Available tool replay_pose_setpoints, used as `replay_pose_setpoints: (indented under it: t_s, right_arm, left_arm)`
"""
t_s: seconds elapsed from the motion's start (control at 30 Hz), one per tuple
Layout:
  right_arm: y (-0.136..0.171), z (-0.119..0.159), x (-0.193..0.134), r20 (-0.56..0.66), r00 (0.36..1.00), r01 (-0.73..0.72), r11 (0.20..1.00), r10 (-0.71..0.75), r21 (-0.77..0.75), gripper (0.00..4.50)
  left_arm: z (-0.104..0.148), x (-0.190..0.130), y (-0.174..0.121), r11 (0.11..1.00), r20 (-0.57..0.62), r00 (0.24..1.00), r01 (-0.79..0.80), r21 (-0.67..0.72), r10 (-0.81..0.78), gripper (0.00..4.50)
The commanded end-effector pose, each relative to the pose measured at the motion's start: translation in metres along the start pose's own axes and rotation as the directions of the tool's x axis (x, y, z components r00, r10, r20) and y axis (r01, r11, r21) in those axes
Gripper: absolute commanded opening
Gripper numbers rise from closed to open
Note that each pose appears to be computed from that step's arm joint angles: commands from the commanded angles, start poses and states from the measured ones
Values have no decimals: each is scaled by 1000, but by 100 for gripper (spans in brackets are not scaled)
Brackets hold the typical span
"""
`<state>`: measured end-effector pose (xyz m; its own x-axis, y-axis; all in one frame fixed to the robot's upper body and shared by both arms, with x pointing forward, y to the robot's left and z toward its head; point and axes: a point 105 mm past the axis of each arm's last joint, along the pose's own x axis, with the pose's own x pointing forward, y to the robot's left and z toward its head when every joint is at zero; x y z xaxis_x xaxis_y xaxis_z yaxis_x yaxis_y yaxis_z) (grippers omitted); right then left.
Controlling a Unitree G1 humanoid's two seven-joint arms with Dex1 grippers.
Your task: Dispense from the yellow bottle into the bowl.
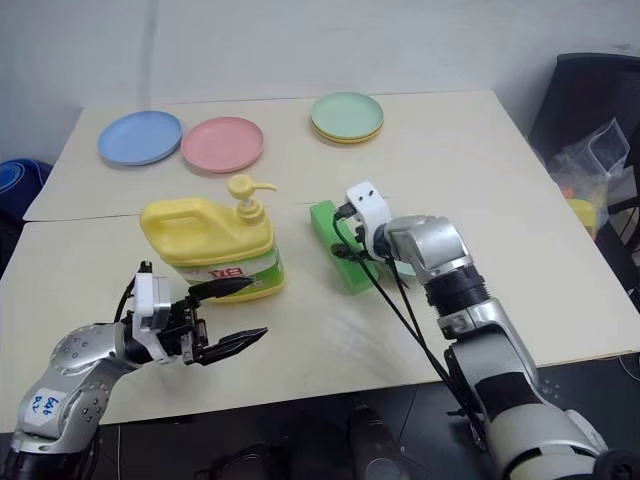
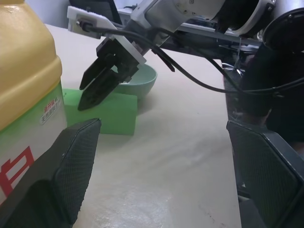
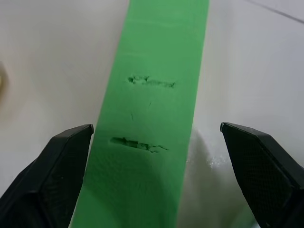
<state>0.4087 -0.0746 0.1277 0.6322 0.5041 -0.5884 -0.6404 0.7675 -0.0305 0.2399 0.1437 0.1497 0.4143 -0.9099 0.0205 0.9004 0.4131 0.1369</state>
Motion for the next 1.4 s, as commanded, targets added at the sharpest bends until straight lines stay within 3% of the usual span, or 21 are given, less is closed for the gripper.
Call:
replay_pose_setpoints:
  t_s: [0.03, 0.13, 0.3, 0.4, 0.57, 0.6, 0.67, 0.77, 0.97, 1.0, 1.1, 1.23, 1.3, 1.4]
  right_arm:
    - [13, 9, 3, 11, 998, -63, 998, 63, 0, 448]
    - [22, 8, 7, -10, 995, -96, 995, 96, -24, 393]
    - [16, 10, 1, 8, 997, -75, 997, 75, -27, 243]
    - [6, 23, -23, 88, 993, -77, 997, 75, 15, 227]
    - [-3, 59, -95, 339, 930, -196, 973, 145, 121, 227]
    - [-13, 59, -112, 347, 931, -183, 969, 116, 167, 227]
    - [-61, 46, -153, 339, 938, 11, 982, -75, 187, 227]
    - [-138, -9, -194, 184, 902, 346, 909, -390, 231, 227]
    - [-208, -115, -215, -97, 789, 608, 749, -606, 265, 227]
    - [-213, -124, -216, -121, 776, 629, 743, -620, 230, 227]
    - [-220, -135, -217, -115, 768, 640, 746, -630, 184, 321]
    - [-223, -91, -231, 127, 767, 627, 776, -629, 60, 446]
    - [-200, -67, -224, 238, 839, 507, 862, -489, -18, 446]
    - [-160, -55, -204, 268, 917, 323, 944, -295, -69, 446]
  left_arm:
    - [6, 2, -3, 999, 20, 1000, 1, 33, -1, 450]
    - [5, 2, -3, 999, 22, 1000, -2, 33, 2, 450]
    - [6, 4, 0, 999, 27, 1000, -12, 41, 11, 450]
    - [7, 4, 0, 999, 33, 999, -20, 45, 18, 450]
    - [10, 4, 0, 999, 55, 998, -27, 39, 25, 450]
    - [12, 6, -1, 999, 66, 998, -22, 37, 20, 450]
    - [19, 13, -4, 999, 100, 995, 5, 37, -9, 450]
    - [27, 24, -7, 998, 138, 989, 51, 40, -56, 450]
    - [32, 31, -1, 997, 156, 985, 68, 42, -73, 450]
    - [31, 31, -1, 997, 152, 985, 70, 42, -75, 450]
    - [31, 30, 1, 997, 145, 987, 70, 41, -75, 450]
    - [31, 27, 3, 997, 139, 988, 65, 39, -70, 450]
    - [29, 26, 4, 998, 133, 989, 62, 34, -66, 450]
    - [27, 25, 4, 998, 128, 990, 60, 28, -63, 450]
